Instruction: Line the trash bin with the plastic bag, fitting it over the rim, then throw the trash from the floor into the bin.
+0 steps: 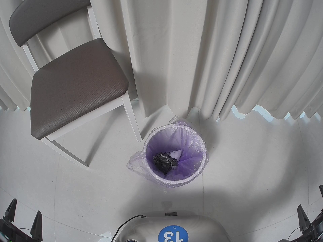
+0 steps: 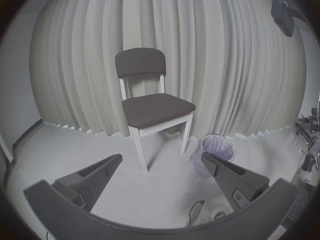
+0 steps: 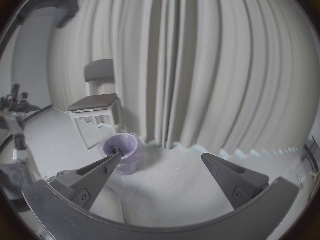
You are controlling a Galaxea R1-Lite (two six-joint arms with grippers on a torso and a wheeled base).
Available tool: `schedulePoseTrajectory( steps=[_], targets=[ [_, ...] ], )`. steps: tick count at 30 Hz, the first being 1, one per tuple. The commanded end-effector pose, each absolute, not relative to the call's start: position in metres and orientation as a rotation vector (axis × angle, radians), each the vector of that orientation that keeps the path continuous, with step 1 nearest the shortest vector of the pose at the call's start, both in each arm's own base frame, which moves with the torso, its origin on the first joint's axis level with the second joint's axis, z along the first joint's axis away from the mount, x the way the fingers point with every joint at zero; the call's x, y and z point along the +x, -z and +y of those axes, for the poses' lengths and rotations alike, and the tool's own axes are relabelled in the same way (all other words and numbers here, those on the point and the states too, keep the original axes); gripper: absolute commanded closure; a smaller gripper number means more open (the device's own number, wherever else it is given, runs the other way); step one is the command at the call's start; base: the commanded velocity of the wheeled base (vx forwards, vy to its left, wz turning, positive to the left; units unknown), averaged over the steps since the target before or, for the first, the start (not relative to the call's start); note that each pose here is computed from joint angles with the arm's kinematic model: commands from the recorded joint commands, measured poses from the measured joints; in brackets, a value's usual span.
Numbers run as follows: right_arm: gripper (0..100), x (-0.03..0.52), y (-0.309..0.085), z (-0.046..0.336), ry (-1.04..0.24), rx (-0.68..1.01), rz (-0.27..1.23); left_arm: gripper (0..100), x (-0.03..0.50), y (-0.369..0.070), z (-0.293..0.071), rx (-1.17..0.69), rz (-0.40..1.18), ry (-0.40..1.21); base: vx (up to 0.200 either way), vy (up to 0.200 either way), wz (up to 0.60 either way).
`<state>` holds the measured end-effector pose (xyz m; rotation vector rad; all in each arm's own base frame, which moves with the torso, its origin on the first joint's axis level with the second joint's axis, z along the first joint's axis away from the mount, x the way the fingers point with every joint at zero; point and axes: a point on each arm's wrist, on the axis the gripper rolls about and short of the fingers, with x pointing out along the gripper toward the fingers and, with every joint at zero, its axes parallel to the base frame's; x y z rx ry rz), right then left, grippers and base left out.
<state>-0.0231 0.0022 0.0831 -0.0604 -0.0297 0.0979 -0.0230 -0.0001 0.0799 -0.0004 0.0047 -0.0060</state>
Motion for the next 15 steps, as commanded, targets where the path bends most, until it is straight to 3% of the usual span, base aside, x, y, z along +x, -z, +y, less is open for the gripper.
schedulePoseTrajectory(
  steps=[1,15],
  targets=[
    [0,-0.0229,-0.0764,0.0009,-0.037,0.006,-0.006,0,-0.0227,-0.0755,0.0,-0.017,0.002,0.002,0.0,0.0,0.0],
    [0,-0.0229,-0.0765,0.001,-0.04,-0.012,-0.008,0,-0.0227,-0.0755,0.0,0.005,0.002,0.005,0.0,0.0,0.0]
  ],
)
